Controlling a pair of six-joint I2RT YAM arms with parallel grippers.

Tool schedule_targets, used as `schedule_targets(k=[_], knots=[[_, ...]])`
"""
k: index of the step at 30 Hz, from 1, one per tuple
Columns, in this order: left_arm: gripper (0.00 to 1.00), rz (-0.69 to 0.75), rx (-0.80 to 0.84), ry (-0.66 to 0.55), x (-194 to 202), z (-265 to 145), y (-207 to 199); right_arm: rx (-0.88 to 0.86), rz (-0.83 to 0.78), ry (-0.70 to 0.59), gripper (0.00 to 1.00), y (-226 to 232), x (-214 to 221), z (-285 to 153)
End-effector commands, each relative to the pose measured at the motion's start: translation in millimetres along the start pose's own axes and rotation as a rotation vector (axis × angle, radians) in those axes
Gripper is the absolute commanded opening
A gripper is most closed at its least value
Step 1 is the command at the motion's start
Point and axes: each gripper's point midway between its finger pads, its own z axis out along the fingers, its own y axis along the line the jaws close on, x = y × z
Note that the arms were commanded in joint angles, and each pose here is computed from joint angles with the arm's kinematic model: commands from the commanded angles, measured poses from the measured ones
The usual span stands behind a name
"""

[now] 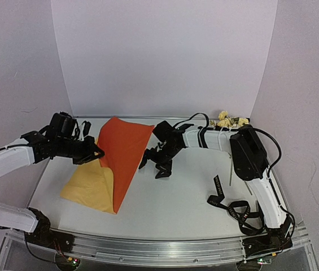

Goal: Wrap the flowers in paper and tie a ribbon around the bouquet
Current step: Pick up the corner of the folded wrapping paper at the center of the board, then pass from the left arm to the right

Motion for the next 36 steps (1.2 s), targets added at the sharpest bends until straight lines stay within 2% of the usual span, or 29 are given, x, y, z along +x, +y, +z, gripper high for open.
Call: schedule_targets(k=[1,5,11,16,21,26,36], knots=[[0.00,0.302,0.122,0.084,-5,16,-60,0.027,0.041,-0.115,0.89,-20,-18,-69],[0.00,0.488,0.140,0.244,29,54,-95,-0.024,0.089,-0.185,0.90,-26,-26,-110],[0.00,0.657,0.167,0.423,82,110,-129,-0.095,0.166,-0.283,0.90,-48,-36,-150],[0.00,0.725,0.207,0.500,112,135,-148,-0.134,0.152,-0.291,0.93,-55,-33,-162],[0.00,0.756,0.240,0.545,129,146,-157,-0.276,0.112,-0.246,0.94,-22,-40,-159],[0.00,0.755,0.253,0.562,135,147,-157,-0.411,0.073,-0.193,0.89,12,-44,-153],[0.00,0.753,0.256,0.560,136,142,-155,-0.472,0.017,-0.080,0.65,43,-28,-117]])
